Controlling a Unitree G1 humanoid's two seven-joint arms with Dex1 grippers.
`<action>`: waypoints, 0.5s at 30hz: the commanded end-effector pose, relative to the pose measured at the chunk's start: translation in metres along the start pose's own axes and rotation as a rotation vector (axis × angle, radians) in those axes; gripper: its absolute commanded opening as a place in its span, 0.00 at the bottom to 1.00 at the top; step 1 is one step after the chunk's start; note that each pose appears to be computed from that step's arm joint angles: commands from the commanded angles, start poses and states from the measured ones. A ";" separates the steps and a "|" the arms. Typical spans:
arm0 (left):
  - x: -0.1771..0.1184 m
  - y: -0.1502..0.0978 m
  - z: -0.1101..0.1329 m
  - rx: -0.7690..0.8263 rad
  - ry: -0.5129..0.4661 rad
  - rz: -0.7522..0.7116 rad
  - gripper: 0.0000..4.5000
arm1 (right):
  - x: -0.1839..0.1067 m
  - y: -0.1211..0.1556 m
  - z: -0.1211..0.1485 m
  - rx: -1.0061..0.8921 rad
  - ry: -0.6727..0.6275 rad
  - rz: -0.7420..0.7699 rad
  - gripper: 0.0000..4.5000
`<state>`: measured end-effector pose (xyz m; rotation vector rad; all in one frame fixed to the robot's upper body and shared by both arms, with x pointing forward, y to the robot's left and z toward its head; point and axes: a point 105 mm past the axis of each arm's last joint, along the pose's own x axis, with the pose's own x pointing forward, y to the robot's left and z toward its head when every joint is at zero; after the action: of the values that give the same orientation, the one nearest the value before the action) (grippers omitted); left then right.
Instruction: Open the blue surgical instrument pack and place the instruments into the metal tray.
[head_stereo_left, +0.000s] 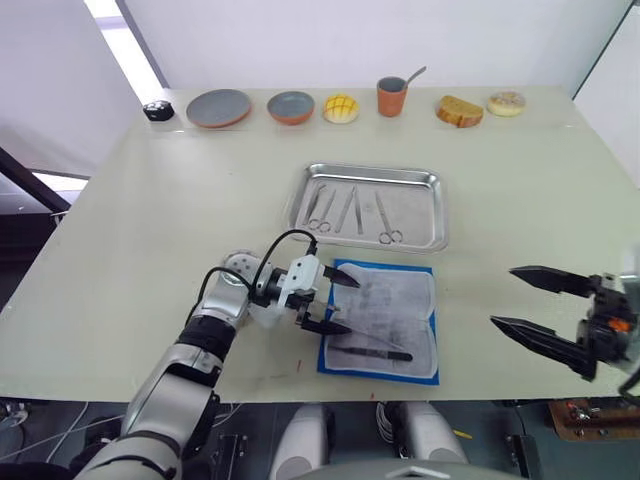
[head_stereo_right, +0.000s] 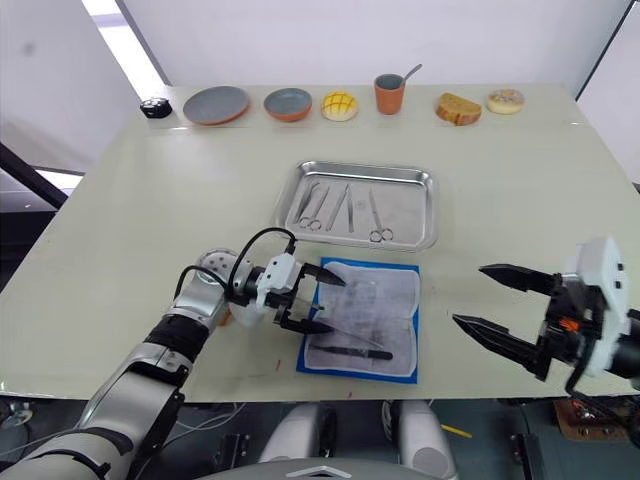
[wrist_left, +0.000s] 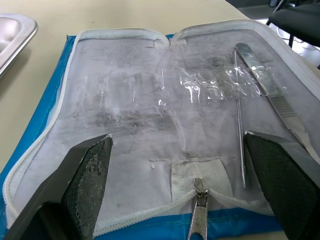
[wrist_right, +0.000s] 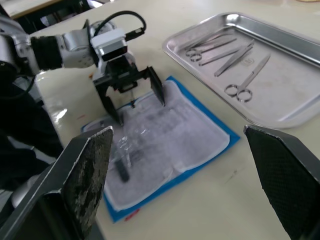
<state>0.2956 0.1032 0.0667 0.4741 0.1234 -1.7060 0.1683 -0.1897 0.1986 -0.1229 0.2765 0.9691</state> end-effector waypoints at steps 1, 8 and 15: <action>-0.008 -0.020 -0.025 -0.112 0.060 -0.057 1.00 | 0.005 0.011 -0.003 -0.059 0.054 0.018 0.98; -0.009 -0.022 -0.030 -0.114 0.075 -0.061 1.00 | 0.065 0.019 -0.038 -0.118 0.141 0.096 0.72; -0.010 -0.022 -0.031 -0.111 0.078 -0.062 1.00 | 0.108 0.022 -0.058 -0.198 0.191 0.159 0.61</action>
<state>0.2968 0.1073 0.0671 0.4813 0.1224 -1.7048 0.1939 -0.1150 0.1167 -0.3340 0.3956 1.1208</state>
